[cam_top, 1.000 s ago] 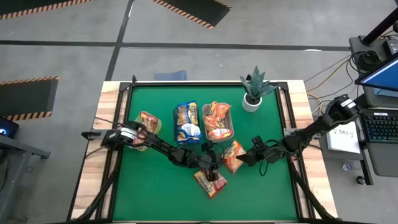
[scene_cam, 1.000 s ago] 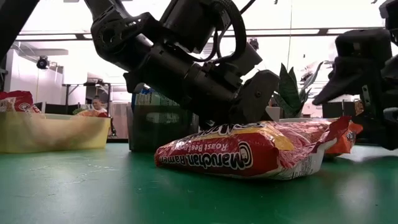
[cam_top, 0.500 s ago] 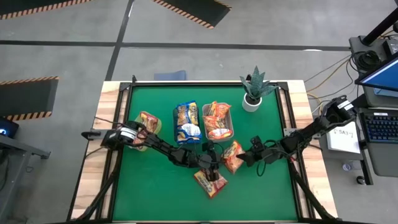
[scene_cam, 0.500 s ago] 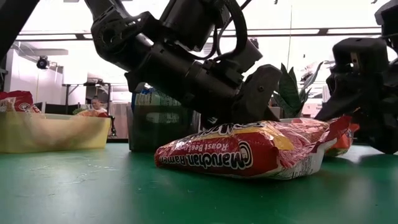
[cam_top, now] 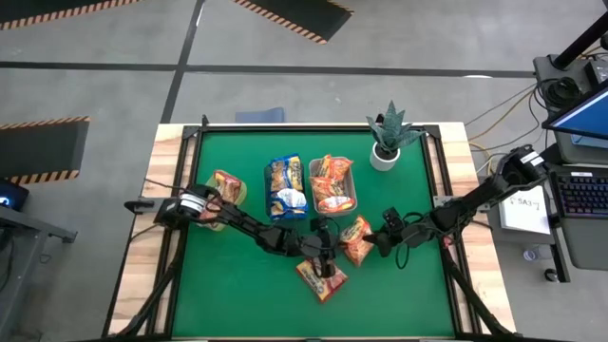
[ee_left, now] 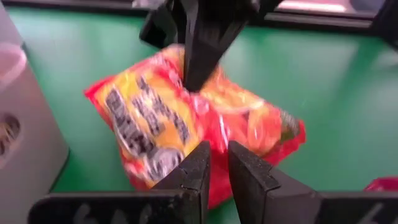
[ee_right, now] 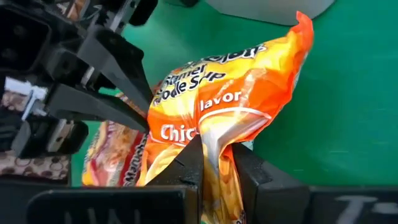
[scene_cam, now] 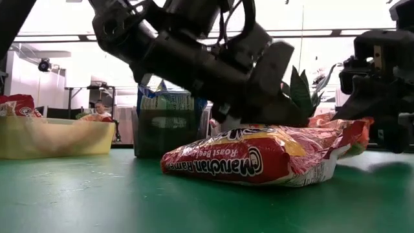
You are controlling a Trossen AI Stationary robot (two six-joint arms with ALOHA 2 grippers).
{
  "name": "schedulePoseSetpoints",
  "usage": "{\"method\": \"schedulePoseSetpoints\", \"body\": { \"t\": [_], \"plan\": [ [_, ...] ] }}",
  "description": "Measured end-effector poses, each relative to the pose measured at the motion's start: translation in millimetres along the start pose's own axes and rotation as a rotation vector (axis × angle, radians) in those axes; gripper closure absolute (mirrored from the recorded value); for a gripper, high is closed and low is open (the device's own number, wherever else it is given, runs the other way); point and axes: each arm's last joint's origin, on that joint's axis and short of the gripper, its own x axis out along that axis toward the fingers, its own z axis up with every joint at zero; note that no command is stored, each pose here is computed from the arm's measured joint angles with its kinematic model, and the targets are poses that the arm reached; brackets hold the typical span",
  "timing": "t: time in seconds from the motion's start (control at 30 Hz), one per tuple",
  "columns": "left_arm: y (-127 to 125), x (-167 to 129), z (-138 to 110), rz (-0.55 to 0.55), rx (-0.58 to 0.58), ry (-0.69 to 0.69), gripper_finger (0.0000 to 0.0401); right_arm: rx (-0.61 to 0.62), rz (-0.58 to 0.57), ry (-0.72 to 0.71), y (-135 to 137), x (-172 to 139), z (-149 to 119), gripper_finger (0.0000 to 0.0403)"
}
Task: Sort Maruchan noodles
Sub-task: Put the orange noodle pack into the gray bin
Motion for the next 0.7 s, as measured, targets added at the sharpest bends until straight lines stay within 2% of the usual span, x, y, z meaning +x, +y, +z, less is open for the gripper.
{"method": "schedulePoseSetpoints", "body": {
  "t": [0.33,0.57,0.7],
  "plan": [
    [-8,-27,35,-0.007,0.116,-0.003,0.0361,-0.052,0.091,-0.012,10,-8,7,0.0375],
    [-10,-74,77,0.166,0.279,0.01,0.0361,-0.088,0.175,-0.034,19,-15,12,0.0376],
    [-13,-103,102,0.213,0.379,-0.027,0.0361,-0.131,0.285,-0.098,30,-19,18,0.0377]
  ]
}}
